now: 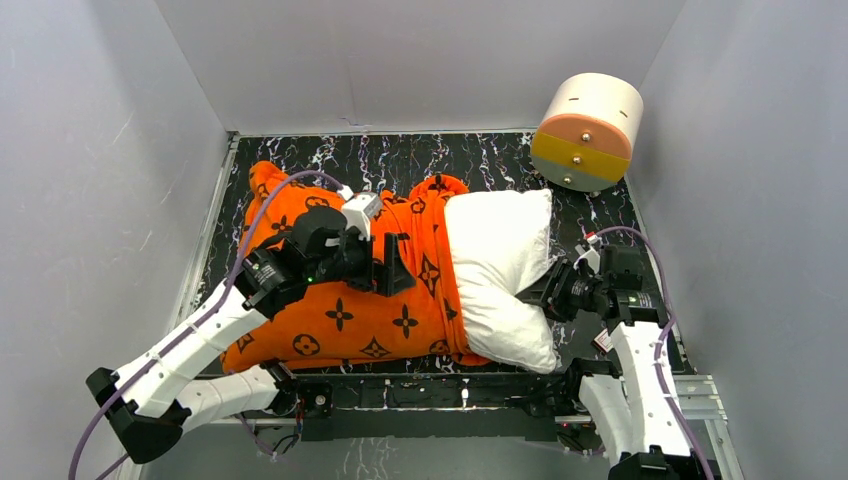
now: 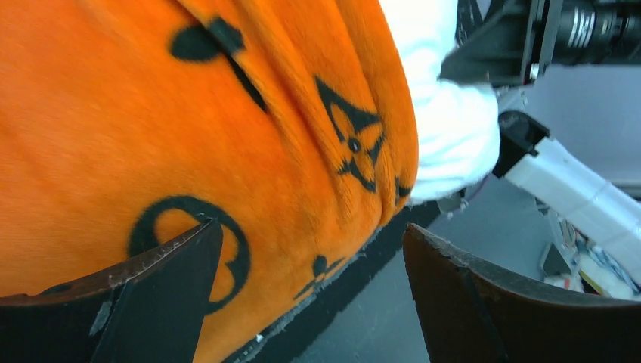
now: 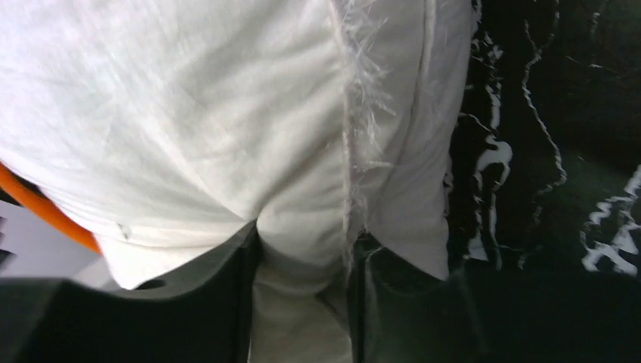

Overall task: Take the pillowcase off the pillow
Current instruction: Remove the pillow from the pillowcase.

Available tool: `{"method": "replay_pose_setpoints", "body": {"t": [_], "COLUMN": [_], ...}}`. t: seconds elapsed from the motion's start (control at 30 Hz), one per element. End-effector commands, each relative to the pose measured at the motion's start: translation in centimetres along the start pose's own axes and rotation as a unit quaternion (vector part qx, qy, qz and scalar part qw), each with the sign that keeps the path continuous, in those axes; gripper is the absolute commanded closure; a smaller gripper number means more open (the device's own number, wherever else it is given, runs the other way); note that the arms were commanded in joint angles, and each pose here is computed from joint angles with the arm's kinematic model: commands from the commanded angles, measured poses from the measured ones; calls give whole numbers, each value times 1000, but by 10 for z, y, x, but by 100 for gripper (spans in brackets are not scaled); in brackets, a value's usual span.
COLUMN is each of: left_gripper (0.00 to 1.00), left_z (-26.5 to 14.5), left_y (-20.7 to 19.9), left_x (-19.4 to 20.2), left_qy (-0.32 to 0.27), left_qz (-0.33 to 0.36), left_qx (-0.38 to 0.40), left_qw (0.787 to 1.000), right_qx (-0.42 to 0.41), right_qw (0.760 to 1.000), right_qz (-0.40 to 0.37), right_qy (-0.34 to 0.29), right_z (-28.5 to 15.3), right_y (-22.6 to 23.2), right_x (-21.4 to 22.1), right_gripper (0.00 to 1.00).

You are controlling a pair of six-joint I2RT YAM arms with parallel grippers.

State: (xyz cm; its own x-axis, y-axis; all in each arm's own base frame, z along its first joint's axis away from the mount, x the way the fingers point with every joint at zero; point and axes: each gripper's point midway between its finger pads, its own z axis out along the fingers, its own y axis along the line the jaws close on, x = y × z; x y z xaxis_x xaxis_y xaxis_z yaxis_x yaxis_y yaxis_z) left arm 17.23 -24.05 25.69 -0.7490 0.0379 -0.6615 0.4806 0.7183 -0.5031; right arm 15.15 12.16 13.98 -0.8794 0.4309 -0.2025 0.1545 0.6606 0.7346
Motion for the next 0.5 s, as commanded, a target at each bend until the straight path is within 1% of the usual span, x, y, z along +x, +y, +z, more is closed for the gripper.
{"method": "replay_pose_setpoints", "body": {"t": [0.0,0.07,0.13,0.23,0.3,0.37,0.4,0.47], "left_gripper": [10,9,8,7,7,6,6,4], "left_z": [5,8,8,1,1,10,16,32], "left_y": [-24,-28,-30,-38,-43,-49,-52,-55], "left_x": [30,43,49,58,68,89,95,102], "left_qy": [52,65,58,54,63,81,83,77], "left_qz": [-21,-16,-17,-26,-35,-45,-51,-60], "left_qx": [45,41,30,36,47,66,72,70], "left_qw": [997,997,998,998,996,993,993,993], "right_qx": [-65,-65,-77,-78,-80,-80,-86,-89], "right_qw": [997,995,992,986,982,980,980,982], "right_qz": [26,59,85,116,125,130,126,124], "right_qy": [-17,-40,-60,-95,-118,-130,-129,-109], "right_z": [8,14,18,21,21,22,23,30], "right_y": [24,24,28,30,32,32,34,36], "right_x": [-19,-32,-45,-63,-73,-79,-81,-77], "right_gripper": [66,76,89,98,100,100,100,100]}}
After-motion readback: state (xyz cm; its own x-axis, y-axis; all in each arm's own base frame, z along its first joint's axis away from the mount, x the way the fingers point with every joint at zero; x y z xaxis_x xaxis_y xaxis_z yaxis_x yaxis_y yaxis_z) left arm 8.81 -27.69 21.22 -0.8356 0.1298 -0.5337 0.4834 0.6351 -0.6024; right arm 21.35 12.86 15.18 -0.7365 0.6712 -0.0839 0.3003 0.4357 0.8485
